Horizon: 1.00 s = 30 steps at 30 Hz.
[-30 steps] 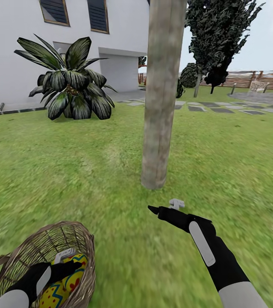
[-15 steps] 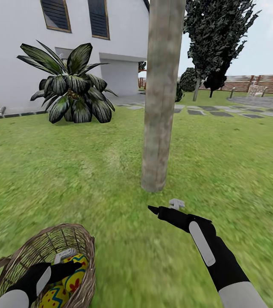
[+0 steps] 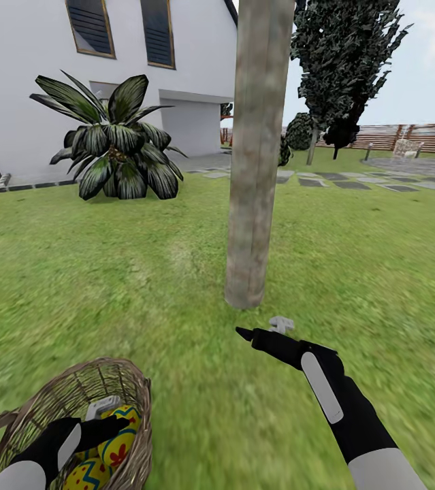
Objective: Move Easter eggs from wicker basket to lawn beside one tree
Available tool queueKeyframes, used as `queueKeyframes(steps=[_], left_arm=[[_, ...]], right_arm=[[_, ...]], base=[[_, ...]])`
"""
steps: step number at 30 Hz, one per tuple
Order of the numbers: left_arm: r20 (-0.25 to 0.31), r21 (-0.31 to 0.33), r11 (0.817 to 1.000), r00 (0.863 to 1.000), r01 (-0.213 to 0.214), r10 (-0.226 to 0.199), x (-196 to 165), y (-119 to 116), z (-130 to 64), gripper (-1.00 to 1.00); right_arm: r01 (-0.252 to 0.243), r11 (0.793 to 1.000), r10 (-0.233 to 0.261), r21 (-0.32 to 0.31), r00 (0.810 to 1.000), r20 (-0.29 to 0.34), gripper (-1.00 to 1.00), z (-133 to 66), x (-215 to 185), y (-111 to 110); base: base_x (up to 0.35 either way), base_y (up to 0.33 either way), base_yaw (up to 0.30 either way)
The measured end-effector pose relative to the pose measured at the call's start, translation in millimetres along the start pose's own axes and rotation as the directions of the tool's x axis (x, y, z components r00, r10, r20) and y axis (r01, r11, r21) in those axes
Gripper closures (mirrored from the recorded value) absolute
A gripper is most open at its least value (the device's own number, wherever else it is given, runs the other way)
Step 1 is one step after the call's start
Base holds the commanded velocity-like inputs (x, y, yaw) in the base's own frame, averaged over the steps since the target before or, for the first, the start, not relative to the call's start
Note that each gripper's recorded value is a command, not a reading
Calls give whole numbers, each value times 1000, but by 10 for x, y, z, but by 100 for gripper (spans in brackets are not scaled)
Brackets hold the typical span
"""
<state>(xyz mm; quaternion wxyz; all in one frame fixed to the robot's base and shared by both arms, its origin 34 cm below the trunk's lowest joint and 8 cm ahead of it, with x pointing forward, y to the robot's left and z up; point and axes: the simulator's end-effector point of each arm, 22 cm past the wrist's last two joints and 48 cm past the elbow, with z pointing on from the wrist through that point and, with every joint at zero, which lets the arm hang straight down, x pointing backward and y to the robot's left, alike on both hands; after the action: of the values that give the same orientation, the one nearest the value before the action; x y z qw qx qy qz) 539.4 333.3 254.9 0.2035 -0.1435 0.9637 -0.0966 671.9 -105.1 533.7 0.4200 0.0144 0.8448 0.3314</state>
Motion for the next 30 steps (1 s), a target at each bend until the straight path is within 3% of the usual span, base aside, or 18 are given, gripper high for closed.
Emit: queueKeyframes(steps=[30], left_arm=[[1, 1, 1000, 1000, 3, -3, -3, -2, 1, 100]], right_arm=[[0, 1000, 0, 0, 1000, 1, -100, 1, -1, -1]], base=[[-17, 12, 0]])
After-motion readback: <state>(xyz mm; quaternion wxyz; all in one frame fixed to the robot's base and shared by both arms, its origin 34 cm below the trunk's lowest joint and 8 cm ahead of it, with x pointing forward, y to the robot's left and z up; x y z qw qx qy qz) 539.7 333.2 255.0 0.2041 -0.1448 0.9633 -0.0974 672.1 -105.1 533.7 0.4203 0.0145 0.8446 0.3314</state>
